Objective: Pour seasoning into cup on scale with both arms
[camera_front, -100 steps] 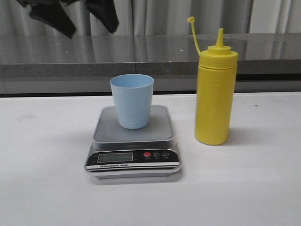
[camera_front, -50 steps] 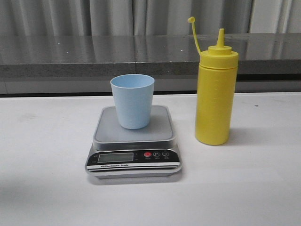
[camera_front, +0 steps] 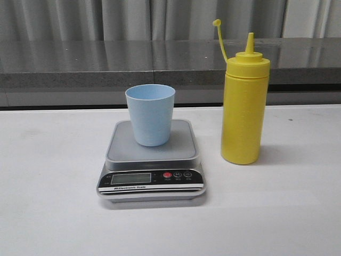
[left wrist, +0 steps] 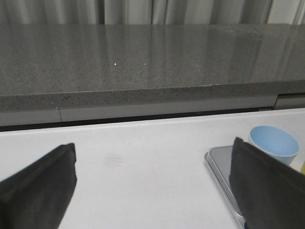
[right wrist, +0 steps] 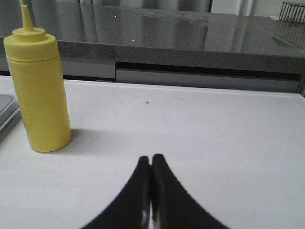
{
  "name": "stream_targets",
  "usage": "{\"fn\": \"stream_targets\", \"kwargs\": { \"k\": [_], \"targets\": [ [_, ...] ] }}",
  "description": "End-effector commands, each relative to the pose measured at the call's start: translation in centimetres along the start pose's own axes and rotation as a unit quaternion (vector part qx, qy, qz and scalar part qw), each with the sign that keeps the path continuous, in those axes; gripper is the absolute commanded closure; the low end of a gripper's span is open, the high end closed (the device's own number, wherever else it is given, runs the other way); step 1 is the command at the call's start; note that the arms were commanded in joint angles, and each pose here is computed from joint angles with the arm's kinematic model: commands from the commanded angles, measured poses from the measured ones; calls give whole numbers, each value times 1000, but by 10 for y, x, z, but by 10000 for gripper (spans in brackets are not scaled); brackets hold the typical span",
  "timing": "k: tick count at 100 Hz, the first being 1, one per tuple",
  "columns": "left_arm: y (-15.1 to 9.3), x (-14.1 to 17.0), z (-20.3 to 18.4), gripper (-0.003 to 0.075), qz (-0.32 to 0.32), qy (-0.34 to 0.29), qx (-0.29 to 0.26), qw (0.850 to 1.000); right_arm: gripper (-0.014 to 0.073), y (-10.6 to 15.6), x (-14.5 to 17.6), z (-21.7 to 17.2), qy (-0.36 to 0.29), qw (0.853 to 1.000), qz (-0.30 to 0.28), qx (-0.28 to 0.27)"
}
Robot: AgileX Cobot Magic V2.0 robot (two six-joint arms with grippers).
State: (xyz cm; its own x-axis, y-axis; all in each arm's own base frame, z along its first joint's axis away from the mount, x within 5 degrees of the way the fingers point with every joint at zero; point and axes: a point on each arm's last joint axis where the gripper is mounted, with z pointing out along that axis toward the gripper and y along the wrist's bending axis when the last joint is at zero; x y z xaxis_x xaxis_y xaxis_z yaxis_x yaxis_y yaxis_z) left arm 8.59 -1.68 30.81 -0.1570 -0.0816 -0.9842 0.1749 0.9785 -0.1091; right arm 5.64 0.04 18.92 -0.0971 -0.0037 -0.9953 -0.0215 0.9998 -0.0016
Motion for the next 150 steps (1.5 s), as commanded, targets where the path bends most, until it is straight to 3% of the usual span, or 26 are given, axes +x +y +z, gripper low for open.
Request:
{"fn": "stream_targets", "kwargs": {
  "k": [1, 31, 40, 52, 78, 134, 150],
  "targets": [
    [-1, -7, -15, 98, -1, -59, 2, 998, 715, 1, -8, -2, -48, 999, -4, -3],
    [-1, 8, -34, 104, 2, -77, 7, 997, 715, 1, -8, -2, -48, 999, -4, -3],
    [-1, 8, -34, 146, 2, -77, 7, 997, 715, 1, -8, -2, -48, 999, -4, -3],
    [-1, 8, -34, 281, 2, -77, 7, 997, 715, 1, -8, -2, -48, 999, -4, -3],
    [-1, 8, -34, 741, 2, -77, 7, 997, 715, 1, -8, -2, -48, 999, -4, -3],
    [-1, 8, -34, 738, 2, -77, 7, 997, 715, 1, -9, -2, -52, 999, -5, -4],
    [-1, 8, -34, 738, 2, -77, 7, 997, 715, 2, -19, -3, -109, 994, -11, -11]
  ]
}}
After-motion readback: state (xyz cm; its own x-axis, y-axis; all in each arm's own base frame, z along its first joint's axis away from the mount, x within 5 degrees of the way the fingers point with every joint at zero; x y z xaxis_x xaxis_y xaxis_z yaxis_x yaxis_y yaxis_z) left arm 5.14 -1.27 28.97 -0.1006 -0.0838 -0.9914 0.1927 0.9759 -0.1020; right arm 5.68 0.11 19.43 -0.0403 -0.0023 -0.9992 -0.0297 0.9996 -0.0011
